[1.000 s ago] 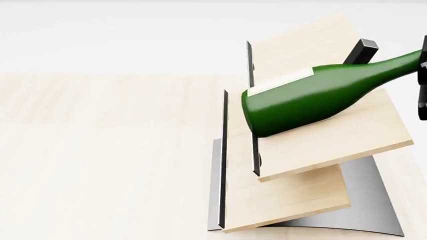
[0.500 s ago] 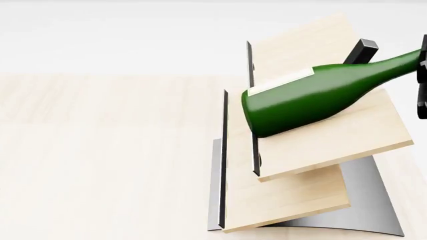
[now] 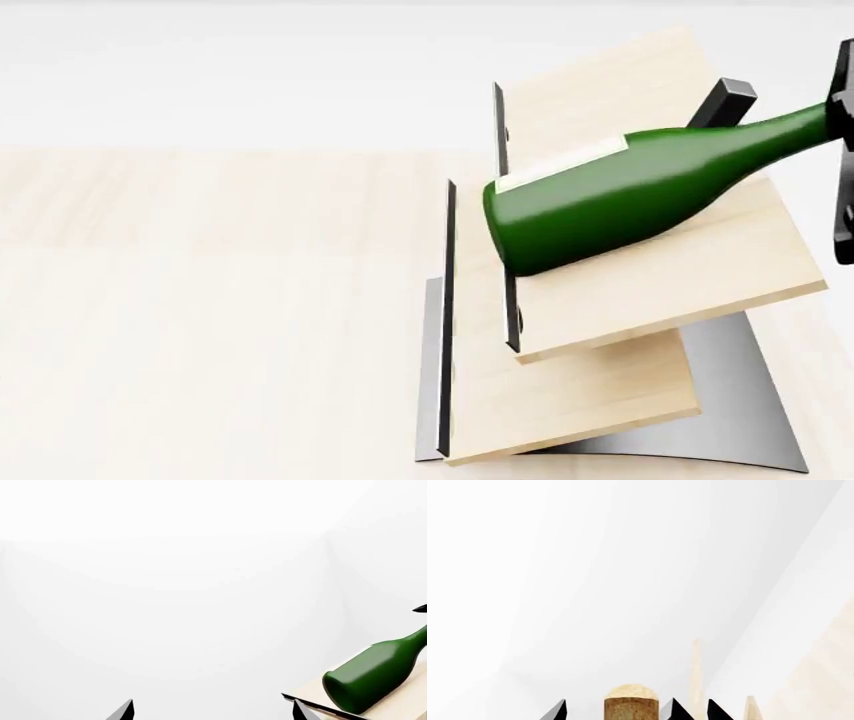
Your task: Put the wine bottle on the wine rack.
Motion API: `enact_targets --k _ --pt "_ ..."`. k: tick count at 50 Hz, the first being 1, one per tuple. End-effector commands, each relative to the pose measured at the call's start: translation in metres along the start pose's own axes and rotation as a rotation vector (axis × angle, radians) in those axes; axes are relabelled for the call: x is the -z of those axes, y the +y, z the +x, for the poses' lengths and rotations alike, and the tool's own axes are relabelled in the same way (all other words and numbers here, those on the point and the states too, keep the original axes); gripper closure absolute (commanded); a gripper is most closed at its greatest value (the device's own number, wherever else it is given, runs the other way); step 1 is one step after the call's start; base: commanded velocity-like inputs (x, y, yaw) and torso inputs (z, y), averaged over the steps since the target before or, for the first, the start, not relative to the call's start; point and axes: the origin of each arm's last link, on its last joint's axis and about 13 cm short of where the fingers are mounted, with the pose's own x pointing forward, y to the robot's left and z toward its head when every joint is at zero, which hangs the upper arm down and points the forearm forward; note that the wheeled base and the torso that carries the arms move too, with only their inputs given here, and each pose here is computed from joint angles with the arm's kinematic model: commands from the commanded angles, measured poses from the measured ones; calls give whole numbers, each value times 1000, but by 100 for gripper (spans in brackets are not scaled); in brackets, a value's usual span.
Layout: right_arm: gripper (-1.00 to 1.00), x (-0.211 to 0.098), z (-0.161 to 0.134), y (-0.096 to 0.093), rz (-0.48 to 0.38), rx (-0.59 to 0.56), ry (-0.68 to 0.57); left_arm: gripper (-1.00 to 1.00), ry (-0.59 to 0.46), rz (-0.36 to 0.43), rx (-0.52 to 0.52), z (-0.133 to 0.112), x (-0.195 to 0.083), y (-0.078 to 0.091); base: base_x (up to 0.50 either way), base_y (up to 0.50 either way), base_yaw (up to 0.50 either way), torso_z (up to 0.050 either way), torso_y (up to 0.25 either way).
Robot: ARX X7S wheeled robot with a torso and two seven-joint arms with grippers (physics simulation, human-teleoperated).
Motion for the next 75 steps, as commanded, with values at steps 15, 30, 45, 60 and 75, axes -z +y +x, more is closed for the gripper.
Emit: enact_targets --k 15,30,45,60,75 --pt "-100 -18 -15 6 7 -22 -82 -100 0 -1 2 0 0 0 0 0 0 0 0" --pt "-100 -34 -27 2 37 -9 -156 -100 1 1 6 0 0 -1 0 0 0 0 0" --pt "-100 -36 -40 14 -263 20 -305 -100 3 1 8 -1 1 -2 0 0 0 0 0" --pt "-100 -32 -50 30 -633 51 -507 -100 1 0 7 0 0 -1 0 0 0 0 0" --pt "-100 -32 -65 46 -757 -2 -582 -100 -1 0 7 -1 0 -2 0 0 0 0 0"
